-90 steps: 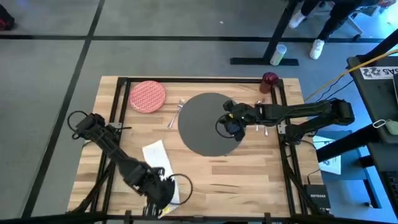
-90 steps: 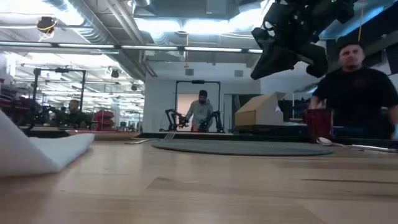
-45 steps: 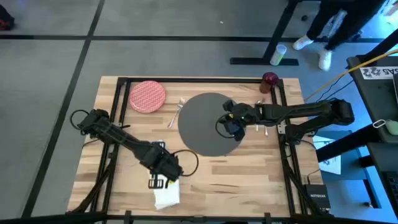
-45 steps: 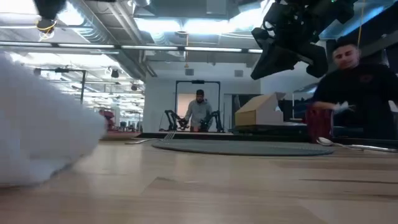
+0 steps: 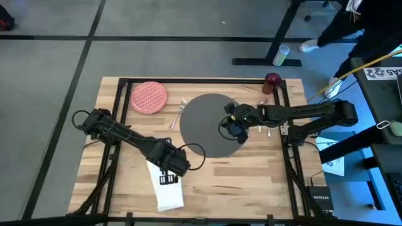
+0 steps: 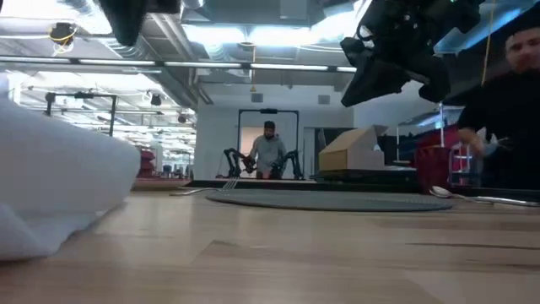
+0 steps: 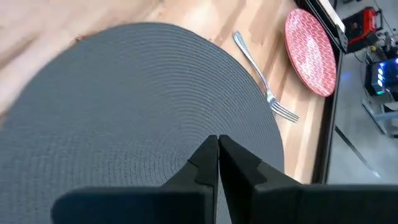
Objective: Set table place
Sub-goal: Fold the white table napkin
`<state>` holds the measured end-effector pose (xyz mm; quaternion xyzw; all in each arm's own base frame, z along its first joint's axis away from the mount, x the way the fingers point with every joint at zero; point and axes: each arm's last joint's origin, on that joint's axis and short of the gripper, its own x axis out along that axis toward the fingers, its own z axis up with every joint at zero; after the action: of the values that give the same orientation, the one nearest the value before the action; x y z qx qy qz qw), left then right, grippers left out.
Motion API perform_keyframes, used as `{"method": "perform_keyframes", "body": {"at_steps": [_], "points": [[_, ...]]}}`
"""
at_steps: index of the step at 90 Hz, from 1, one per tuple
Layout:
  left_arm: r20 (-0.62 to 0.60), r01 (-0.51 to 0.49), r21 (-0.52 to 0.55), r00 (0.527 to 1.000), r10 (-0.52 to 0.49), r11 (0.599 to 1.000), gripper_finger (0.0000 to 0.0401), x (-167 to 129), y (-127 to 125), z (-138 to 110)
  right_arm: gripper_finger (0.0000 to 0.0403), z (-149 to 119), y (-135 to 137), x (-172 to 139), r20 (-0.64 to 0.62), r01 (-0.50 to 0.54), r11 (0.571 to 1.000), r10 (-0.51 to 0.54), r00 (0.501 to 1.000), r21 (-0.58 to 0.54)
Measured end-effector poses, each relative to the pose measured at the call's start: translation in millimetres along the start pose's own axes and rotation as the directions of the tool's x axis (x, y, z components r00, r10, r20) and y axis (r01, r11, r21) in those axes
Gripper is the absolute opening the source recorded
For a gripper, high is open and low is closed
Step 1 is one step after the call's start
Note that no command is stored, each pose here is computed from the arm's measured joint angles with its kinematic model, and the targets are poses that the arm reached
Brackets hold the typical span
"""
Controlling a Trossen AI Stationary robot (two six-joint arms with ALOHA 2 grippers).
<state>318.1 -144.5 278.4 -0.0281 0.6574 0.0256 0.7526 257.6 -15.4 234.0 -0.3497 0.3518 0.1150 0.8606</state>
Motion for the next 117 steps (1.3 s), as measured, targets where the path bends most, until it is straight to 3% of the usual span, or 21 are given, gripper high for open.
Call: {"method": "perform_keyframes", "body": {"at_steps": [14,30,47,61,77,102,117], "points": [[-0.022,0.137,0.057,0.991,-0.136,0.989,0.0039,21.4,-5.5,-0.4,0.0,1.1,1.5,0.9,0.043,-0.048,0.999,0.047,0.998,0.021],[-0.097,0.151,0.048,0.985,-0.146,0.987,0.0068,36.9,-7.0,-10.7,0.0011,2.4,6.1,9.9,0.126,-0.179,0.978,0.165,0.978,0.105],[-0.12,0.132,0.071,0.985,-0.123,0.989,0.0023,46.8,-15.7,-22.0,0.004,-0.4,9.3,23.5,0.099,-0.208,0.969,0.196,0.976,0.13],[0.0,0.195,0.146,0.98,-0.197,0.97,0.0007,50.6,-24.2,-13.9,0.0059,0.5,9.3,32.5,0.122,-0.216,0.968,0.201,0.972,0.127],[0.084,0.203,0.164,0.972,-0.219,0.965,0.004,59.6,-12.1,-0.8,0.0065,0.5,10.2,38.0,0.135,-0.234,0.964,0.217,0.967,0.125],[0.012,0.279,0.124,0.959,-0.282,0.952,0.0103,79.0,4.4,-3.9,0.0065,-0.2,11.1,39.3,0.132,-0.245,0.961,0.228,0.965,0.126],[0.032,0.294,0.151,0.953,-0.302,0.944,0.0139,81.1,3.6,-2.4,0.0065,-0.1,11.5,39.2,0.139,-0.255,0.959,0.238,0.961,0.125]]}}
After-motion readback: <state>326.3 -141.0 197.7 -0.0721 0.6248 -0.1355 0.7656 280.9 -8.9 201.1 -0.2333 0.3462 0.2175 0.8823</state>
